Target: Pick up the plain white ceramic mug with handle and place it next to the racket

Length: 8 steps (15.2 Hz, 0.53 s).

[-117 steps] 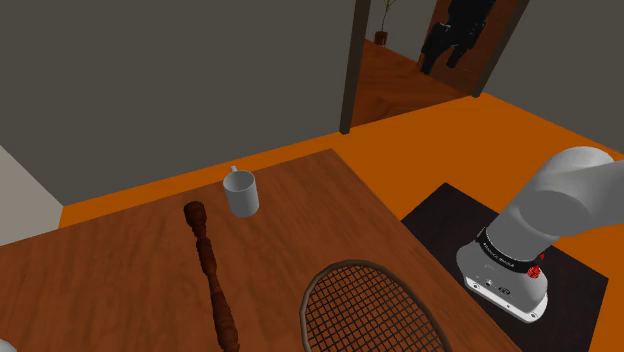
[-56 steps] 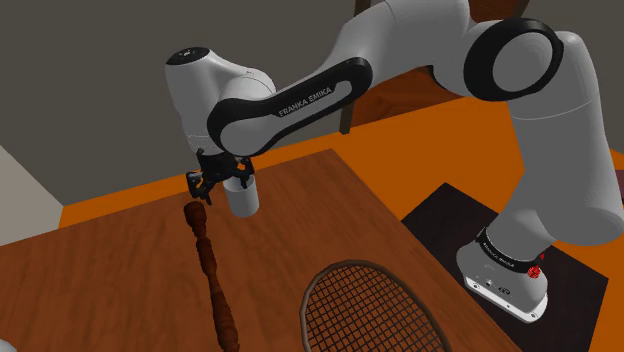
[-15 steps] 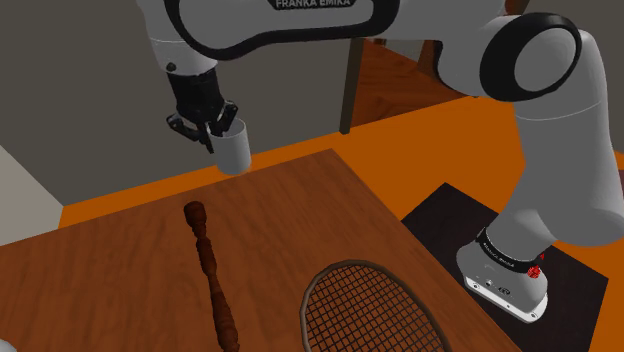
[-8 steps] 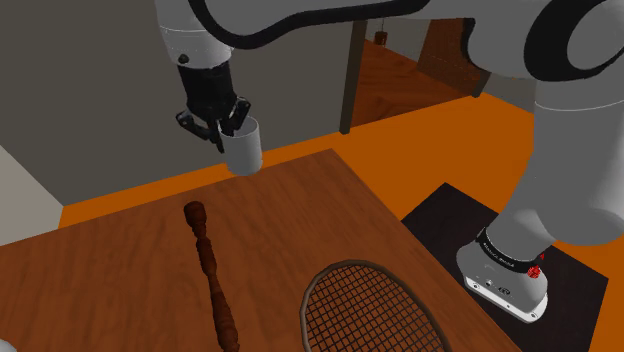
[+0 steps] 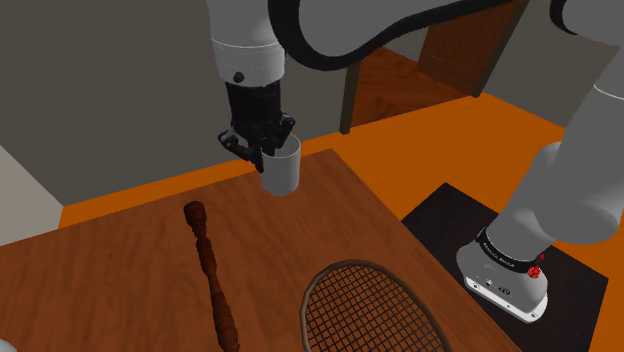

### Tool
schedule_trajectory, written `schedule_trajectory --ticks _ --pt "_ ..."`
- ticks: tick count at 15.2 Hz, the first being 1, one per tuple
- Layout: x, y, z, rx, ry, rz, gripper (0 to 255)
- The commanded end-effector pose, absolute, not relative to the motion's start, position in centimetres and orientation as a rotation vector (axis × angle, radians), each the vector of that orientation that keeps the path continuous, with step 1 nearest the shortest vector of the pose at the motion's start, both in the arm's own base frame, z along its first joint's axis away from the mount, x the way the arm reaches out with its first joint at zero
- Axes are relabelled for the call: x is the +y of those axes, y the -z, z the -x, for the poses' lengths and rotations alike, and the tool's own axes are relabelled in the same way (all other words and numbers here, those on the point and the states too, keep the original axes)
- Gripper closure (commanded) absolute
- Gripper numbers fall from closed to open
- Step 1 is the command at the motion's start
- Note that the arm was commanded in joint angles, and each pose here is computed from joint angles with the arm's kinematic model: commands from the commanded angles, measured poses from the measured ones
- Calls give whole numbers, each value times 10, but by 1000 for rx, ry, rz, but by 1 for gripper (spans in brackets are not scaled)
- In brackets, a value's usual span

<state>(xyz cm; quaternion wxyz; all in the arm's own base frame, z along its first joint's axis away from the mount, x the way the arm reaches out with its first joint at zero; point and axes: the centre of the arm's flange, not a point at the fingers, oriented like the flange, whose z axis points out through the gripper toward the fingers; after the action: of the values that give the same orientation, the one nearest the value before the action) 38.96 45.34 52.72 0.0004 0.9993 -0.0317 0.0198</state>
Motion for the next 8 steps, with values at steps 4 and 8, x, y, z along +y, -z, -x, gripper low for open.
schedule_trajectory --ticks 4,8 --pt "429 -527 -325 -104 -62 -3138 255" --pt "412 -527 -273 -104 -62 -3138 255"
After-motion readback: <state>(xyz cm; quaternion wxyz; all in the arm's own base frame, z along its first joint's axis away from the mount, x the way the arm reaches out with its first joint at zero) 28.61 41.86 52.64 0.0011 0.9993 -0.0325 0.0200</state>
